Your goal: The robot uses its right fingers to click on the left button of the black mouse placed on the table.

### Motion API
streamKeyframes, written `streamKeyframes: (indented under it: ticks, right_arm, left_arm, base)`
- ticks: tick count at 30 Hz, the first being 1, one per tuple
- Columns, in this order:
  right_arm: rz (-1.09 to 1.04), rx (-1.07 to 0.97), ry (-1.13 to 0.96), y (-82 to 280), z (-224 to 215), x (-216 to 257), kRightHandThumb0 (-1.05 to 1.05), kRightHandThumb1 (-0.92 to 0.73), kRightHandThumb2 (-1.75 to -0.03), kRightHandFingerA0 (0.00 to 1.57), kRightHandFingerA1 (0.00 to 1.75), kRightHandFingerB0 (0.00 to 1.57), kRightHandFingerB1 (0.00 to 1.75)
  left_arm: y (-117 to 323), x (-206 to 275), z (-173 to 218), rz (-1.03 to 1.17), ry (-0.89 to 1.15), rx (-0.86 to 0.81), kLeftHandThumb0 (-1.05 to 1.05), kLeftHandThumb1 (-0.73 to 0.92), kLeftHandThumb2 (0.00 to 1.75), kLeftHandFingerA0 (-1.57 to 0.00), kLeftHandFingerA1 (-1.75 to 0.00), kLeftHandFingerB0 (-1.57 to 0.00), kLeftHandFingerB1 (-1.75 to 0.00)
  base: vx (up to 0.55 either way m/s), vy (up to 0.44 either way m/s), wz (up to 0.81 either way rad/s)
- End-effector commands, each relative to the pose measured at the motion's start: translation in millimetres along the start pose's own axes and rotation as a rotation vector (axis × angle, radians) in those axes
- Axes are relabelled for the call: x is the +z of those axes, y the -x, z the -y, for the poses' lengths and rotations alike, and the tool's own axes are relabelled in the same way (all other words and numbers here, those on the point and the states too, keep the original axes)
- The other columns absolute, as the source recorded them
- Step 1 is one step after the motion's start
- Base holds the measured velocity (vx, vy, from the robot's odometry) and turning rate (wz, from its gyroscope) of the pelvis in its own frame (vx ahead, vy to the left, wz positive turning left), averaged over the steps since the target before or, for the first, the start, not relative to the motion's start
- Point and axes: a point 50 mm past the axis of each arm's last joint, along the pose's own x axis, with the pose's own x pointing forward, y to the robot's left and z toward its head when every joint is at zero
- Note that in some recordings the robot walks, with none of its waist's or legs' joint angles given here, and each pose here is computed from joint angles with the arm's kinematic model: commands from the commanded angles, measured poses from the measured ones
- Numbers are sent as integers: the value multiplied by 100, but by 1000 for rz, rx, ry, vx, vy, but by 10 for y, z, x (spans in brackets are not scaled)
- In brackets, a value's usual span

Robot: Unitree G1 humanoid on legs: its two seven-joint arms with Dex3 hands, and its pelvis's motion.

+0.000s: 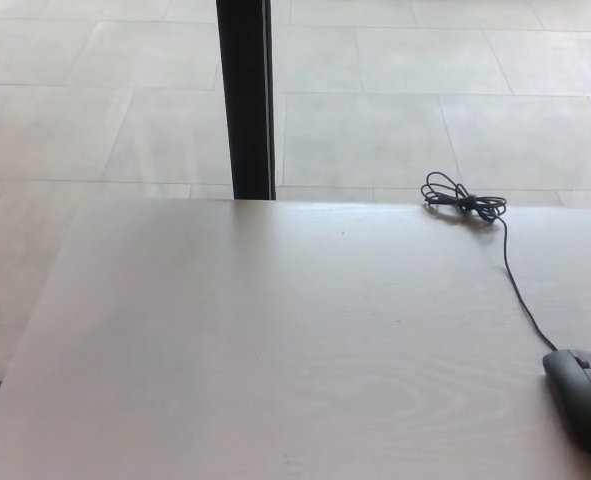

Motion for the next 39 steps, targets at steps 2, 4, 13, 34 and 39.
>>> streamKeyframes:
  ticks: [2, 4, 13, 34, 39]
  right_arm:
    - [-226, -78, -125, 502, 236, -570, -71, -76, -63, 38, 39, 55, 37]
    - [-282, -105, -130, 699, 232, -728, -67, -76, -63, 39, 40, 54, 37]
    - [-789, -314, -402, 1757, -181, -1384, -72, -78, -64, 74, 115, 51, 38]
    - [-1313, -554, -944, 2597, -1185, -1486, -61, -78, -63, 58, 49, 42, 40]
    - [-1322, -545, -976, 2581, -1210, -1493, -66, -60, -93, 50, 59, 32, 51]
  left_arm:
    - [4, 8, -58, 18, 1, 19, -66, 56, 57, -90, -80, -60, -49]
    - [6, 4, -59, 18, -17, 10, -66, 57, 58, -88, -74, -59, -49]
    - [7, -17, -30, 6, 10, 16, -66, 57, 58, -83, -67, -57, -50]
    - [10, -34, -6, 5, 3, 5, -61, 57, 58, -83, -65, -60, -51]
    - [15, -58, 11, 1, -19, 2, -63, 59, 58, -80, -63, -59, -51]
  base:
    - [0, 0, 0]
    - [0, 0, 0]
    - [0, 0, 0]
    - [0, 0, 0]
    - [0, 0, 0]
